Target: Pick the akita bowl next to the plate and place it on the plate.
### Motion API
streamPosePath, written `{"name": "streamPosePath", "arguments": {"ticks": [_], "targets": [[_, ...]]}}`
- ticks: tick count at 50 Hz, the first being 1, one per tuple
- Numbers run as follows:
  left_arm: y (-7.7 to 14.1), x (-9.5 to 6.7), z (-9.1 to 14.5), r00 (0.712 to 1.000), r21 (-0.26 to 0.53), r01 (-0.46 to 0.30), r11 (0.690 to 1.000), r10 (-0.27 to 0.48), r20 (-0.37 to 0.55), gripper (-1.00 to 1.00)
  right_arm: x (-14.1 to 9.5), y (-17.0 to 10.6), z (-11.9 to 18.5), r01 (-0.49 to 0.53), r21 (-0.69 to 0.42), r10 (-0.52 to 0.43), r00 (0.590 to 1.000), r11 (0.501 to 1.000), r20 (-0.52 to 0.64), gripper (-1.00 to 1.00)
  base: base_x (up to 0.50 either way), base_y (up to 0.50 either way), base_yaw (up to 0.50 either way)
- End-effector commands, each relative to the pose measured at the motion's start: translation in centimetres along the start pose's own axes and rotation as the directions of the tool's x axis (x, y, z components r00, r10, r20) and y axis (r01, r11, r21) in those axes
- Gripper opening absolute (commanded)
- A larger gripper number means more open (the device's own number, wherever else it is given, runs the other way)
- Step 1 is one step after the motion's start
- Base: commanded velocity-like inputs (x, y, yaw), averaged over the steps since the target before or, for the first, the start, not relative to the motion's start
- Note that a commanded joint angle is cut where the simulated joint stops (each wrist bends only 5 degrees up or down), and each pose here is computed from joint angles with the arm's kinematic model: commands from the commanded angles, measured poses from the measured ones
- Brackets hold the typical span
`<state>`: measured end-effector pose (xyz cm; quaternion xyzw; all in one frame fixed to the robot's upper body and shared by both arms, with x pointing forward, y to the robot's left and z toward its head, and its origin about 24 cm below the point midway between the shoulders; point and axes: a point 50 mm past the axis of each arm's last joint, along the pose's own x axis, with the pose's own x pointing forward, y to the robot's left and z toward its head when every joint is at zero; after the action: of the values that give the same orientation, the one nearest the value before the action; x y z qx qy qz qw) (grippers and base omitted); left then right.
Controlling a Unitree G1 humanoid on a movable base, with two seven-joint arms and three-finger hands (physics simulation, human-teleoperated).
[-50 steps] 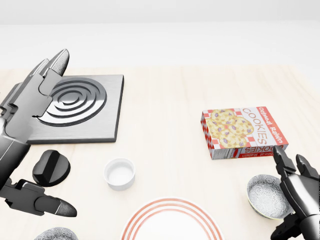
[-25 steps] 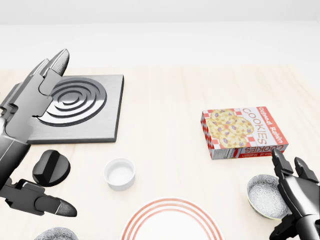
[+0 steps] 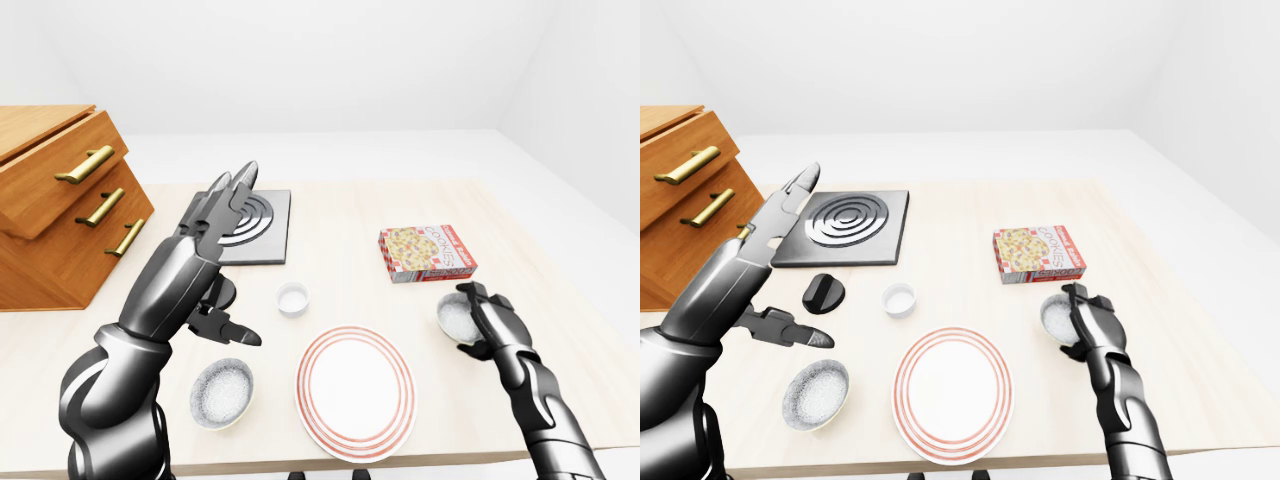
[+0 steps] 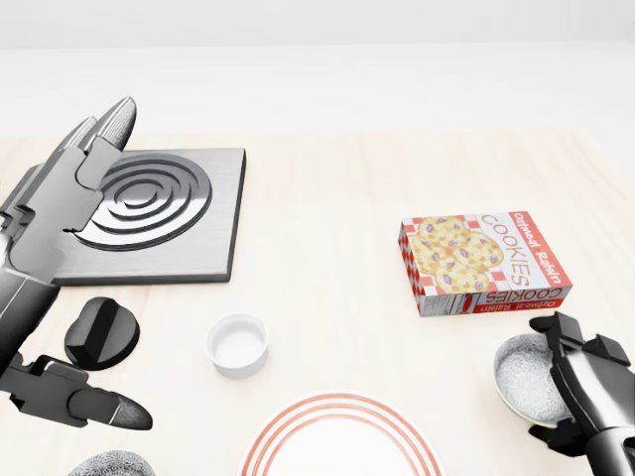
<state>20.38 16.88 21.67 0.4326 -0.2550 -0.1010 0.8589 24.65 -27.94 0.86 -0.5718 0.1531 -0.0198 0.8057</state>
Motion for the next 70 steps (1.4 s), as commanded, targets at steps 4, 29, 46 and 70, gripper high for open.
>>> {"name": "streamPosePath", "arguments": {"ticks": [4, 29, 46, 70], "targets": [[0.0, 0.0, 0.1, 1.0, 0.004, 0.001, 1.0, -0.001, 0.004, 1.0, -0.1, 0.1, 0.0, 0.007, -0.012, -0.007, 1.0, 1.0, 0.0, -1.0, 0.0, 0.0, 0.0], [0.0, 0.0, 0.1, 1.0, 0.007, 0.002, 1.0, -0.002, 0.003, 1.0, -0.1, -1.4, 1.3, 0.023, 0.012, -0.024, 0.999, 1.0, 0.049, -0.99, 0.0, 0.0, 0.0], [0.0, 0.0, 0.1, 1.0, 0.005, 0.003, 1.0, -0.003, 0.003, 1.0, -1.4, -4.3, 4.8, 0.052, 0.053, -0.061, 0.981, 0.997, 0.184, -1.0, 0.0, 0.0, 0.0], [0.0, 0.0, 0.0, 1.0, -0.001, 0.001, 1.0, -0.001, -0.002, 1.0, -5.9, -7.7, 10.1, 0.065, 0.085, -0.094, 0.911, 0.994, 0.401, -1.0, 0.0, 0.0, 0.0]]}}
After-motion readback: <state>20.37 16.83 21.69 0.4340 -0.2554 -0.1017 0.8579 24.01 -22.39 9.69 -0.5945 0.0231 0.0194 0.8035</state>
